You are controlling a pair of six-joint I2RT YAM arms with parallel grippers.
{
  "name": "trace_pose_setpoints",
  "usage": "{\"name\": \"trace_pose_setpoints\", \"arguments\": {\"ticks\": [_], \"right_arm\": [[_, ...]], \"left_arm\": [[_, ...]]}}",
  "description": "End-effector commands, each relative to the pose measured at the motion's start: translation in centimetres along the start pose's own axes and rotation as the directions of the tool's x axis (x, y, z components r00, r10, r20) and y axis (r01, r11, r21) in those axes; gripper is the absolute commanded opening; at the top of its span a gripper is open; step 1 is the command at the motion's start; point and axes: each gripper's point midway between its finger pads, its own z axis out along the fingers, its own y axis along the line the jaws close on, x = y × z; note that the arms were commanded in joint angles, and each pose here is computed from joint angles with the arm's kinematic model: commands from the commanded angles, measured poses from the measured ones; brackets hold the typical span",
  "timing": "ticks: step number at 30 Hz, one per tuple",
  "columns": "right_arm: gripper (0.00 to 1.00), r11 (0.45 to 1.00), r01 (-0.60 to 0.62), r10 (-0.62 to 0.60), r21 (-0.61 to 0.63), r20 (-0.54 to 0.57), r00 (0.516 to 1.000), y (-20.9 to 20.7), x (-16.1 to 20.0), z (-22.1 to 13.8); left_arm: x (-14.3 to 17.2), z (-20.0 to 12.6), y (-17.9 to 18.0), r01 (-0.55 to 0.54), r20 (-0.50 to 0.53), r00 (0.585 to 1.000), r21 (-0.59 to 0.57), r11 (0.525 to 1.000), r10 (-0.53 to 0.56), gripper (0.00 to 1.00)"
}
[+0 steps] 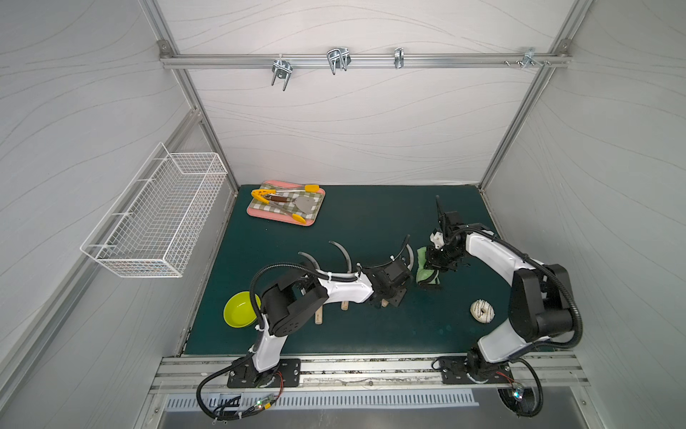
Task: Wipe small sickles with rags
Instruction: Wipe the small sickle at the center of the board, then pick up the small sickle from the center of the board.
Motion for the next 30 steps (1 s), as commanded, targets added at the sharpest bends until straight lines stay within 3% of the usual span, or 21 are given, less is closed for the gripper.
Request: {"name": "trace_pose_setpoints", "arguments": {"ticks": [1,14,17,25,30], "right_arm": [[0.15,0.999,-0.010,0.010,-0.037,0.006,1.000,-0.3,0.4,-0.1],[0.15,0.996,-0.026,0.026,-0.081,0.009,1.000,-1.2,0.9,1.1],[0.15,0.995,-0.026,0.027,-0.091,0.008,1.000,-1.2,0.9,1.3],[0.16,0.995,-0.029,0.031,-0.096,0.015,0.999,-1.2,0.9,1.5],[0.15,0.991,-0.020,0.028,-0.131,0.054,0.998,-0.6,0.4,0.7]], "left_arm": [[2.1,1.0,1.1,-0.040,-0.125,0.992,-0.060,0.997,0.032,0.46],[1.9,1.7,1.8,-0.067,-0.248,0.968,-0.082,0.994,0.045,0.38],[1.8,2.0,1.8,-0.070,-0.265,0.963,-0.082,0.994,0.046,0.31],[1.8,2.5,1.9,-0.060,-0.281,0.959,-0.085,0.995,0.034,0.00],[0.2,1.5,2.0,0.005,-0.230,0.973,-0.046,0.999,-0.016,0.00]]}}
